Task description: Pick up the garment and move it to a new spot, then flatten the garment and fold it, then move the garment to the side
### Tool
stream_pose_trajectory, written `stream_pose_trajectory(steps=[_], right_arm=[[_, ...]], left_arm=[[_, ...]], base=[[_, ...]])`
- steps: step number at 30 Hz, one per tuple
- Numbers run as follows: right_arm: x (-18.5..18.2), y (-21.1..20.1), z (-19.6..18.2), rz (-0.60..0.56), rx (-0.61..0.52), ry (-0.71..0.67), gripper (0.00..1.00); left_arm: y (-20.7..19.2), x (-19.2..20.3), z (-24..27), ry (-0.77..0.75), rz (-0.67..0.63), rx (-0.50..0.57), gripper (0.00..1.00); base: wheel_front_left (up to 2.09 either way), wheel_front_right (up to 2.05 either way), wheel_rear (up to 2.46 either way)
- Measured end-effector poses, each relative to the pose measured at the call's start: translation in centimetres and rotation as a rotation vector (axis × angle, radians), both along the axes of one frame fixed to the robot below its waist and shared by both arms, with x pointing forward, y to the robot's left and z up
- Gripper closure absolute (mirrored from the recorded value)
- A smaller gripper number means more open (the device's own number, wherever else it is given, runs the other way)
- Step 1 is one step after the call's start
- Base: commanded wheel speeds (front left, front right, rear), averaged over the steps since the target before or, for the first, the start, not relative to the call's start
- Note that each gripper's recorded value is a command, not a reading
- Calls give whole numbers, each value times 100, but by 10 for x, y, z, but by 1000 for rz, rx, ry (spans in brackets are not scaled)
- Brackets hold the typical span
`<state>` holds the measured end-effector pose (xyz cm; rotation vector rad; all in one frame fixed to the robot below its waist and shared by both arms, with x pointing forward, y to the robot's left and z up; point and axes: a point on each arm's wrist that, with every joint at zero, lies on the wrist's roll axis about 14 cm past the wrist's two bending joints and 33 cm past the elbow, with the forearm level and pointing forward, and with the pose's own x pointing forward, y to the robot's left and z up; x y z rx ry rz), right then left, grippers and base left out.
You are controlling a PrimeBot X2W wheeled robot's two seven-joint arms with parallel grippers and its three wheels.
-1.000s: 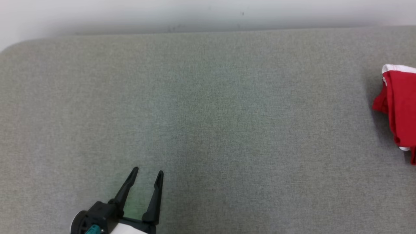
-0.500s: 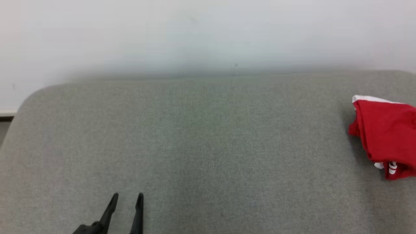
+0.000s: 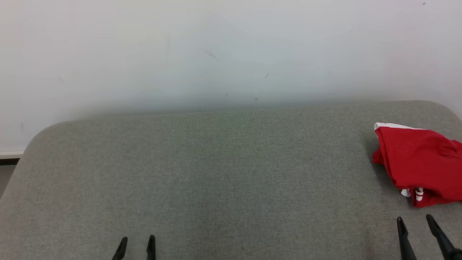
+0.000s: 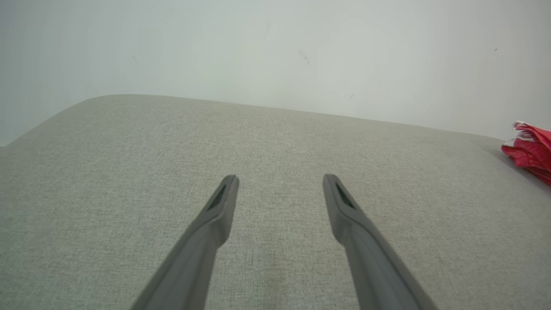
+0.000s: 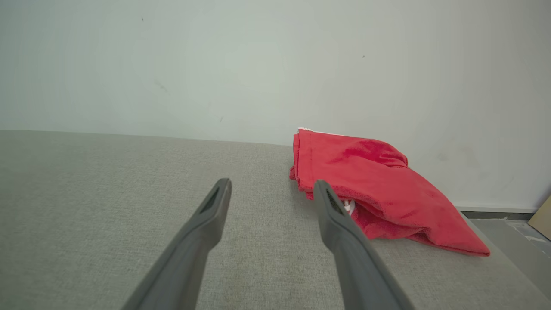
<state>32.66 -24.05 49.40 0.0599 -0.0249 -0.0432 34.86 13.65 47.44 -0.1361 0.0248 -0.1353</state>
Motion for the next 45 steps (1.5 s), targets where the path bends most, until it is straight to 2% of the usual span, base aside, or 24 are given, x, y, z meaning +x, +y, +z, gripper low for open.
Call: stream_pose_trajectory(steps=[5,24,25,32,45], right_arm=[[-5,12,-15,14,5,31,0],[15,44,-7,94,36,4,0],[14,44,-9,94,38,8,100],[1,49,-38,91,71,106,100],[8,39,-37,20,314,114,100]], left_arm=[[-2,-4,-2,7,0,-4,0],[7,-13,-4,16,42,-15,0],[7,-13,-5,19,42,-15,100],[7,-21,-25,92,47,-27,100],[20,-13,-27,150,119,-257,100]], base=[[0,0,0],[0,0,0],[0,0,0],[0,0,0],[0,0,0]])
